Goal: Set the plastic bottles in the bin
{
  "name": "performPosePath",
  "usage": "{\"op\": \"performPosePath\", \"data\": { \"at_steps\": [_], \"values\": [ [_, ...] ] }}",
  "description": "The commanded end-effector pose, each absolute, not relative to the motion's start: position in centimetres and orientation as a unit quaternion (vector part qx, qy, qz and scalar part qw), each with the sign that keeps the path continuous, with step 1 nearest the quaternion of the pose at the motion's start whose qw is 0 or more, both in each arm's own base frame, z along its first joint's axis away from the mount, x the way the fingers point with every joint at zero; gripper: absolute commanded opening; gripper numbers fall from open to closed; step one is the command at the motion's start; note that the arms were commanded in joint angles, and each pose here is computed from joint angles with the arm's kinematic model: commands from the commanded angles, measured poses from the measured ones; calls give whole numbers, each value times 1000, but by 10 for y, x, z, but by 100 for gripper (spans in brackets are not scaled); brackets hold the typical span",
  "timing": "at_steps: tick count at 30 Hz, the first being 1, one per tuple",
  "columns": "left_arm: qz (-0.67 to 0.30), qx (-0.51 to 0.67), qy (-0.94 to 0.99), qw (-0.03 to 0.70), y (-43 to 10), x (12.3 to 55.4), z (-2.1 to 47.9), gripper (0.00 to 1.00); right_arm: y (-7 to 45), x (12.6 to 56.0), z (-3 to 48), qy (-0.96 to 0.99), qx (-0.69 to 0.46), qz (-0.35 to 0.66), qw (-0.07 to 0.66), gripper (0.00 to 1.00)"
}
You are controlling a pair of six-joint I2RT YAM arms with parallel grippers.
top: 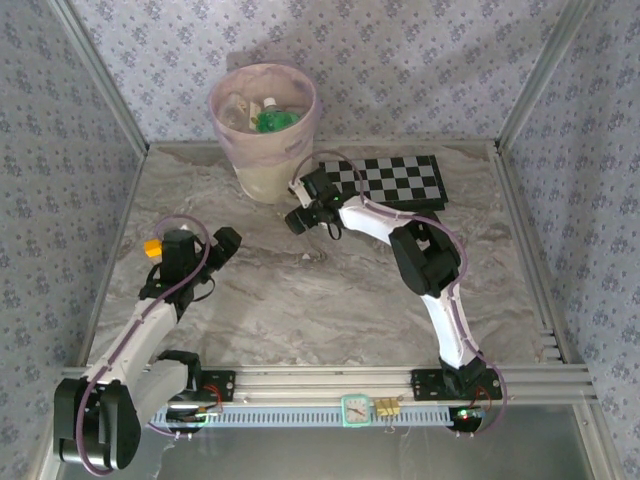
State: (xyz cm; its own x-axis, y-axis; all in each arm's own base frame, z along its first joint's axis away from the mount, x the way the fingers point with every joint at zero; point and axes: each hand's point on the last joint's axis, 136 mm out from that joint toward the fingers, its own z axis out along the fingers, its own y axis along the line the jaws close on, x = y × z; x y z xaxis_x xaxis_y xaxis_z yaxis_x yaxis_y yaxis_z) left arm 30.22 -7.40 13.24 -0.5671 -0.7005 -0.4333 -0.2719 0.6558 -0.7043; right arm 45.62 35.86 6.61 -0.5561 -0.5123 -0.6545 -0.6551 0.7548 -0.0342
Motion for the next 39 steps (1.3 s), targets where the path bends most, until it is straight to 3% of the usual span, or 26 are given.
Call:
{"op": "performPosePath", "data": {
  "at_steps": [1, 13, 20, 27, 39],
  "values": [
    [-306, -290, 822, 384, -76, 313, 148, 100, 365, 446, 49, 880, -346, 112, 307, 86],
    [-301, -283, 828, 378, -79, 305, 146, 100, 372, 441, 25, 886, -349, 104, 288, 83],
    [-300, -288, 825, 382, -77, 306, 149, 100, 376, 438, 21, 885, -353, 115, 281, 68],
    [-310, -292, 819, 385, -80, 307, 156, 100, 382, 434, 39, 874, -358, 139, 296, 50],
    [-337, -260, 794, 433, -99, 307, 198, 100, 374, 403, 107, 856, -325, 213, 340, 47]
  ]
}}
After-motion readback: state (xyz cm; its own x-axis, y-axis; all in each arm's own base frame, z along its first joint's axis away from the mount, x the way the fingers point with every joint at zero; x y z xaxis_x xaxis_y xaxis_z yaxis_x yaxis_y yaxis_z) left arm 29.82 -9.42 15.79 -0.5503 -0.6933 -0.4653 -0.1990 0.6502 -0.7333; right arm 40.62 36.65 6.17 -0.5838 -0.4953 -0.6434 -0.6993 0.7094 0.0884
